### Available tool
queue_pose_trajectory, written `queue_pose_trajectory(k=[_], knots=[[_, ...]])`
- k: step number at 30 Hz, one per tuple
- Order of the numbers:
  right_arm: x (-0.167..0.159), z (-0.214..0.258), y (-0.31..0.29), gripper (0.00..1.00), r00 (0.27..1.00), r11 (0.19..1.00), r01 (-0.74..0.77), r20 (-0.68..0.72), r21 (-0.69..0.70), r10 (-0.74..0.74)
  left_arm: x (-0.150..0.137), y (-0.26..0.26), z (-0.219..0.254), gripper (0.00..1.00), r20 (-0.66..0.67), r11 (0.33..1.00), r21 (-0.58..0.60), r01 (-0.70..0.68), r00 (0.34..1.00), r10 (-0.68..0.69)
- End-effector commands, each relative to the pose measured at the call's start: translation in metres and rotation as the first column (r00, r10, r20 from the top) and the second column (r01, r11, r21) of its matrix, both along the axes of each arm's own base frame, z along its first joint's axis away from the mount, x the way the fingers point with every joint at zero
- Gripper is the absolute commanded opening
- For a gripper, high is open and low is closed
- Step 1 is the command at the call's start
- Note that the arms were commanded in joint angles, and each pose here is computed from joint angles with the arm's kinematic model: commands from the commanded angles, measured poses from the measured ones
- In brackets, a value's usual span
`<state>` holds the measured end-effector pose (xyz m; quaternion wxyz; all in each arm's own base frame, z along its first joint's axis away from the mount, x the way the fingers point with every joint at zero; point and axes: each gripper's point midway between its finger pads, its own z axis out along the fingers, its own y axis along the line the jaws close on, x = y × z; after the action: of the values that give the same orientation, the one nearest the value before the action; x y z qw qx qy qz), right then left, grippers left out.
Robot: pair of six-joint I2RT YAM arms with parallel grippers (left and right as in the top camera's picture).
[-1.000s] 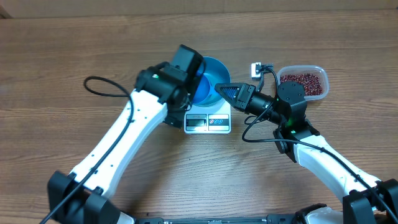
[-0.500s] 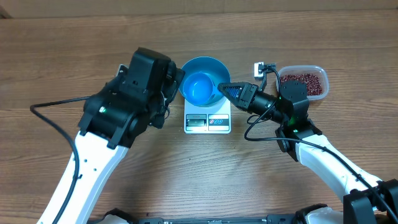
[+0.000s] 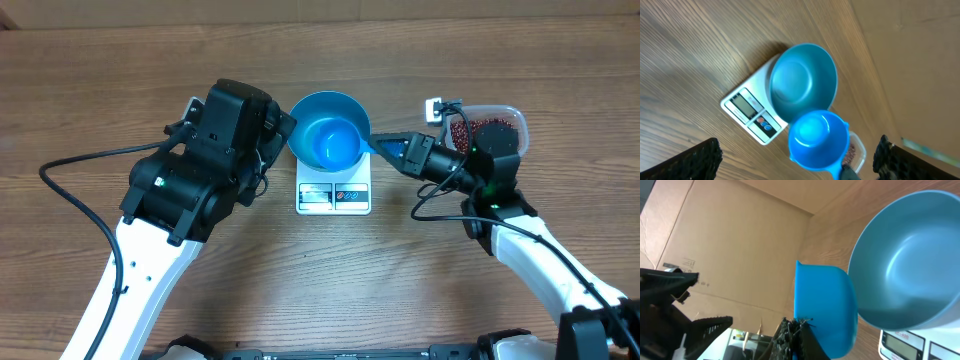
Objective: Scoop item into bowl and weigh 150g on scale
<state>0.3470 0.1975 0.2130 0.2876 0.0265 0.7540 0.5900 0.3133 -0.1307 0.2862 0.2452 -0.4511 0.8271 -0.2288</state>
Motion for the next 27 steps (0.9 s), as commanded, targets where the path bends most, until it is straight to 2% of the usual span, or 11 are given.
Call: queue_pose_trajectory(k=[1,8,13,19,23,27], knots=[[-0.003,0.025,-0.01,0.04,0.998,1.0,0.002,0.069,0.004,-0.002,0.0,0.015,0.012,1.0,0.046,0.997,0.072,-0.013,0.999,0.01],[0.0,0.024,-0.031,0.04,0.995,0.986,0.103,0.018,-0.132,-0.101,0.0,0.022,0.011,0.99,0.049,0.994,0.102,-0.037,0.998,0.032],[0.0,0.025,-0.051,0.04,0.978,0.94,0.196,-0.008,-0.278,-0.206,0.001,0.022,0.011,1.0,0.048,0.994,0.105,-0.037,0.998,0.032],[-0.008,0.038,-0.071,0.04,0.95,0.889,0.294,0.001,-0.352,-0.313,-0.001,0.024,0.007,1.0,0.031,0.993,0.116,-0.037,0.999,0.034],[-0.012,0.039,-0.101,0.04,0.886,0.788,0.418,0.011,-0.453,-0.463,-0.002,0.024,-0.003,0.99,-0.005,0.987,0.158,-0.005,1.0,0.006],[-0.019,0.032,-0.141,0.04,0.786,0.627,0.52,0.037,-0.58,-0.617,0.004,0.021,-0.013,1.0,-0.035,0.976,0.21,0.054,0.998,-0.047]])
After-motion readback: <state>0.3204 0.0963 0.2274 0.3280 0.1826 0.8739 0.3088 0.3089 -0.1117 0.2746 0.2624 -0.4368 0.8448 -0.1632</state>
